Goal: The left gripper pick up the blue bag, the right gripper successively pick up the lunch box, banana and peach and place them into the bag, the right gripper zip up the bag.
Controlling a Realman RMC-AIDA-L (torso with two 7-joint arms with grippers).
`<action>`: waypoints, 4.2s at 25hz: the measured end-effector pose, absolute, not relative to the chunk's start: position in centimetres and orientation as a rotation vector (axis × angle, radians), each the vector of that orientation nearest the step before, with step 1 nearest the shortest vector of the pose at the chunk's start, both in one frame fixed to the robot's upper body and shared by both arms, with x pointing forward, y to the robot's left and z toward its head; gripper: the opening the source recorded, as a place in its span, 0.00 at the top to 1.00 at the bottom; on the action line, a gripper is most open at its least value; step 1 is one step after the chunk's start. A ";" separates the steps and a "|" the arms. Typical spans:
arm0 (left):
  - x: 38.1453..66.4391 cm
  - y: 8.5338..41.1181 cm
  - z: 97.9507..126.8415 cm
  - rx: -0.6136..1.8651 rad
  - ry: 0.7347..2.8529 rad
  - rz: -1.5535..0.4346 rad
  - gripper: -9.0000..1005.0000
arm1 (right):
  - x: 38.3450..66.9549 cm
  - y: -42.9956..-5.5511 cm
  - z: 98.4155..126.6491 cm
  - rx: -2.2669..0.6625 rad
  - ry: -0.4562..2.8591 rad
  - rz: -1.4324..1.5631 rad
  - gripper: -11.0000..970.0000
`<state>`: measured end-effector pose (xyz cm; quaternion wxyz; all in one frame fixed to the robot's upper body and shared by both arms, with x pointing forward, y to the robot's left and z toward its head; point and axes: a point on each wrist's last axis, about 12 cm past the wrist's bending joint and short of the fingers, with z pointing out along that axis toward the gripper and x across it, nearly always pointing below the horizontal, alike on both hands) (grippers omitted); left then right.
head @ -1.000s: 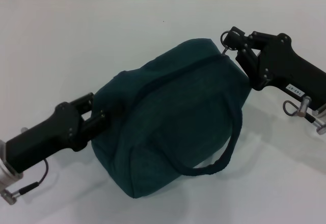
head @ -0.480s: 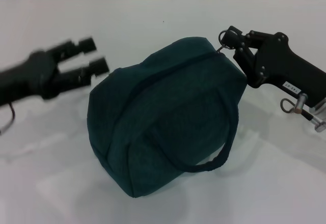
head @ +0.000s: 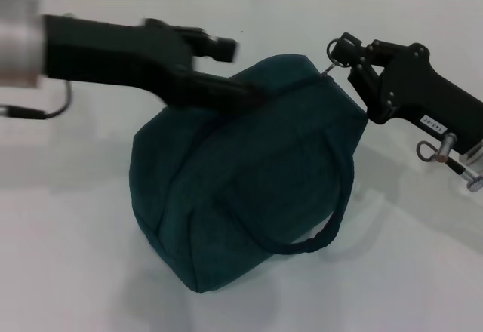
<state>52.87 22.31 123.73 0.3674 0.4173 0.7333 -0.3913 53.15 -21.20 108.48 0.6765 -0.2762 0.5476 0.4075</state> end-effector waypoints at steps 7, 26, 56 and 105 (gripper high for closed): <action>53.0 18.6 123.8 1.174 2.002 -0.858 0.14 | 53.3 -21.0 108.5 -0.628 1.234 0.918 0.97; 53.0 18.0 122.5 1.254 2.079 -0.740 0.22 | 53.3 -21.0 108.4 -0.622 1.244 0.928 0.97; 52.5 17.1 123.4 1.317 2.004 -0.719 0.94 | 53.4 -22.7 107.4 -0.490 1.324 0.902 0.97; 52.7 16.4 123.3 1.338 1.934 -0.825 0.92 | 51.9 -26.3 104.3 -0.198 1.567 0.973 0.69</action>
